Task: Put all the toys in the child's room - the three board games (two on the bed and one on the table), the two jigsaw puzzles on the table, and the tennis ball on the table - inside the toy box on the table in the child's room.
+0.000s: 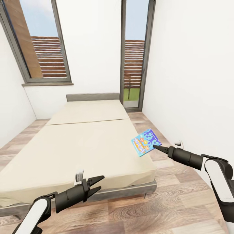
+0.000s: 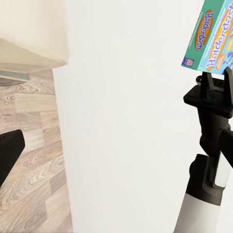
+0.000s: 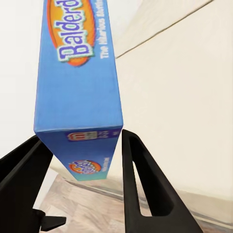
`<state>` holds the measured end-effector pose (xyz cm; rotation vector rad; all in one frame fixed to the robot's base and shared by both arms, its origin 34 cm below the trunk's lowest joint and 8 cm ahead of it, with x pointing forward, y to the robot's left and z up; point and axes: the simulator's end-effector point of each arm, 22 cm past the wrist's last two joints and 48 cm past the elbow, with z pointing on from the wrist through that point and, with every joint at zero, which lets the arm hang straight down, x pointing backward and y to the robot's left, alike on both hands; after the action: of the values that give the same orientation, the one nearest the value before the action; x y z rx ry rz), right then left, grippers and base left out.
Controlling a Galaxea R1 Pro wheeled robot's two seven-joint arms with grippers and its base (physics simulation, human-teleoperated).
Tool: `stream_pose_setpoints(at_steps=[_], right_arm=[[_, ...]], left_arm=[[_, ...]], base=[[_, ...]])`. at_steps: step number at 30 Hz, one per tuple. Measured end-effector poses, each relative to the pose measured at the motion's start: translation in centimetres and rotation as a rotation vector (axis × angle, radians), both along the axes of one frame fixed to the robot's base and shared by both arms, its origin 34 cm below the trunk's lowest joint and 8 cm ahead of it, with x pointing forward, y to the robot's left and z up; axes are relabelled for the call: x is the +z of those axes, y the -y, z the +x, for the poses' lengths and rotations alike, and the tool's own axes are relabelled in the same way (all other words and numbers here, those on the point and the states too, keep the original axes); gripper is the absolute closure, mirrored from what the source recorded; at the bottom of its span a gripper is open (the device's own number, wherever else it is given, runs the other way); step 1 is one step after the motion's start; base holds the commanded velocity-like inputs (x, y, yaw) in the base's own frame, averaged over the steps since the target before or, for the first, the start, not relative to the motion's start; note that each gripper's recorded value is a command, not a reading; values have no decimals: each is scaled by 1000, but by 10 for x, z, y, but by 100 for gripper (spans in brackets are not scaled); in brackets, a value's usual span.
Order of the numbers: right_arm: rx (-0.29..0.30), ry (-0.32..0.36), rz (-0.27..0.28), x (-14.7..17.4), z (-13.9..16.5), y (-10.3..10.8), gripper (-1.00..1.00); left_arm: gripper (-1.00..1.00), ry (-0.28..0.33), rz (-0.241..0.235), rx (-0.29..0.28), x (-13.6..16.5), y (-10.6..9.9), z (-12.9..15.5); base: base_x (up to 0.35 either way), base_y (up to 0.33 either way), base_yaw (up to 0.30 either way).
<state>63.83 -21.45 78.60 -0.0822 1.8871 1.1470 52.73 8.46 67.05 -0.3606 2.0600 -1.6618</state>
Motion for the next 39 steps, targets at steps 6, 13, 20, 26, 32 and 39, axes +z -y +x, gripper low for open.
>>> stream_pose_setpoints(at_steps=[6,13,20,26,32,39], right_arm=[[1,9,0,18,1,-1,100],[1,19,-3,38,2,0,100],[2,32,-6,60,3,1,100],[2,43,-6,78,3,1,100],[6,64,-8,99,2,1,100],[7,79,-8,120,1,1,100]], left_arm=[[-100,10,16,9,13,-3,3],[-100,22,54,28,23,-8,9],[-100,27,81,57,32,-9,17],[-100,38,100,97,41,-10,26],[-100,45,107,114,53,-10,31],[-100,55,106,119,71,-10,34]], base=[[0,0,0],[0,0,0],[0,0,0],[0,0,0],[0,0,0],[0,0,0]])
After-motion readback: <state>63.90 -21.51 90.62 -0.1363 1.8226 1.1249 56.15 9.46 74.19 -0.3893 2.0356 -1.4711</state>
